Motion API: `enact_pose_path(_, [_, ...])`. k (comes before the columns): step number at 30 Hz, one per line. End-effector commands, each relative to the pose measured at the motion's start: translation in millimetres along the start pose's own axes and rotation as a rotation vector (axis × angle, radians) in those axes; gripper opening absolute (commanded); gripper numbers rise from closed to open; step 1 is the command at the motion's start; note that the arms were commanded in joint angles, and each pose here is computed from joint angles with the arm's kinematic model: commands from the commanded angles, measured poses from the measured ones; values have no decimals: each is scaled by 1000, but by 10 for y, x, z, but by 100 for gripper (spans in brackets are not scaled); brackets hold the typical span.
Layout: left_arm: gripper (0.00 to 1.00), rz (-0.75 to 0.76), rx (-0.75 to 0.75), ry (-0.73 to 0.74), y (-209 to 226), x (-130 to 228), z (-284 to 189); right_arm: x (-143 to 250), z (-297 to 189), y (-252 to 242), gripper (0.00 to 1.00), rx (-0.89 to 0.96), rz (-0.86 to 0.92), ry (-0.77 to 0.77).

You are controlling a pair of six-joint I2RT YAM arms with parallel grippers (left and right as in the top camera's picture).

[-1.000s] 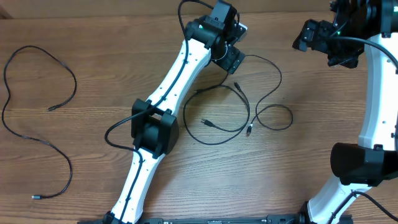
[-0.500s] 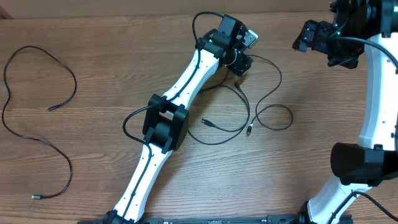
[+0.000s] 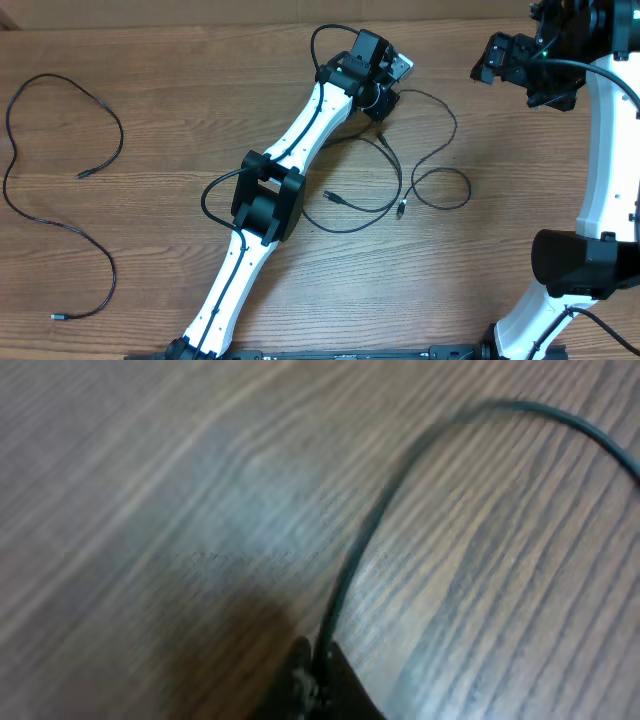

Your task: Untangle cables

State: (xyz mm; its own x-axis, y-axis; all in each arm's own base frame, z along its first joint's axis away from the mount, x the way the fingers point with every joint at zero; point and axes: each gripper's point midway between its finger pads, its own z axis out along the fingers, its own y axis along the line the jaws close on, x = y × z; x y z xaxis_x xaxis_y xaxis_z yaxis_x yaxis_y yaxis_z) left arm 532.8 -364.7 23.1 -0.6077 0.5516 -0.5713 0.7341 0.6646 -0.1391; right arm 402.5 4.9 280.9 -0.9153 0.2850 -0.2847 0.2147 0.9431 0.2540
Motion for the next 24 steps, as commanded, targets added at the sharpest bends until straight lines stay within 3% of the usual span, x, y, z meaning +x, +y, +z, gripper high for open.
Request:
enact_pose_path(1, [4, -98, 16, 3, -179, -175, -434, -37, -116, 44, 100, -11, -19, -42])
enact_pose_path(6, [4, -144, -21, -74, -239, -539, -1786, -69, -118, 52, 100, -14, -22, -55])
enact_pose_path(10, [4, -185, -104, -285, -229, -751, -3517, -86, -119, 59, 100, -17, -23, -61])
enact_pose_path(11, [4, -198, -133, -336, -224, -714, -3936, -89, -119, 69, 100, -23, -24, -62])
enact_pose_path(14, [4, -231, -186, -401, -183, -576, -4530, -90, -121, 130, 100, -56, -27, -61])
enact_pose_path(19, [4, -392, -367, -486, 111, -23, -5533, -77, -124, 211, 100, -97, -32, -54])
enact_pose_path(24, [4, -642, -515, -512, 555, 516, -5998, -74, -124, 210, 100, -96, -31, -53])
